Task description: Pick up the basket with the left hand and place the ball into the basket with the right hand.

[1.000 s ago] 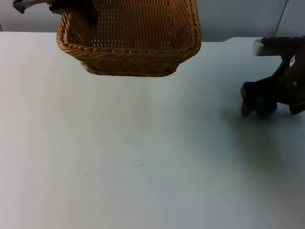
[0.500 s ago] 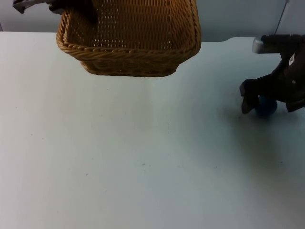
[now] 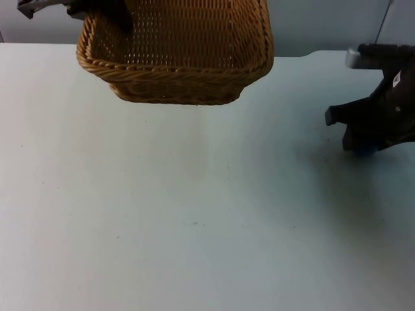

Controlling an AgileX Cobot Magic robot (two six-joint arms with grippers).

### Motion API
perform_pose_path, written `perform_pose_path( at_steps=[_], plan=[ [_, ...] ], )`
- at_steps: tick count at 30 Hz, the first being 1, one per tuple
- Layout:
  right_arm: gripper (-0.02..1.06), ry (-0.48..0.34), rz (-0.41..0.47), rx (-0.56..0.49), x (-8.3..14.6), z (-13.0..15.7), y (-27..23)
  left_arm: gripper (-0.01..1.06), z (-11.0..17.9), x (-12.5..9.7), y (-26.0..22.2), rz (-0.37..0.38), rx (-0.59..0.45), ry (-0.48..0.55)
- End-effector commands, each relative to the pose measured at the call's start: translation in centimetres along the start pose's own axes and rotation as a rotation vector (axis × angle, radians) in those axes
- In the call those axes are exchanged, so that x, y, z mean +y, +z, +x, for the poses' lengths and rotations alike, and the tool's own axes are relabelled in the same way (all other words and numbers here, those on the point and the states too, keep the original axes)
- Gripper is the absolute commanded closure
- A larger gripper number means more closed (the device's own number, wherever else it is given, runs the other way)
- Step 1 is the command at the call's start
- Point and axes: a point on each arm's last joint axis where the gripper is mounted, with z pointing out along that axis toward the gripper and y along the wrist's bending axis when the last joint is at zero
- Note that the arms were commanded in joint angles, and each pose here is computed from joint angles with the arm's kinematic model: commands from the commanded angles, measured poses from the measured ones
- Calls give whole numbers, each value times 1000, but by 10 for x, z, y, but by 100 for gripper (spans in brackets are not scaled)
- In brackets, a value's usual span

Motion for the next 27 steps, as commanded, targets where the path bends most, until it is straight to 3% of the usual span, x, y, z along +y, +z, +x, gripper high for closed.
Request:
perform_pose_path(
  at_steps=[1, 9, 14, 23, 27],
  plan=[
    [105, 12, 0, -17, -1, -5, -7, 105, -1, -7, -7, 23, -20, -7],
    [105, 21, -1, -92, -3, -22, -61, 105, -1, -7, -7, 23, -20, -7],
    [105, -8, -28, -183, 11, -31, -106, 105, -1, -7, -7, 23, -20, -7],
    [105, -146, -127, -309, 71, -37, -152, 105, -2, -7, -7, 23, -24, -7],
    [105, -202, -177, -389, 102, -54, -184, 105, -2, -7, -7, 25, -24, -8]
  ],
)
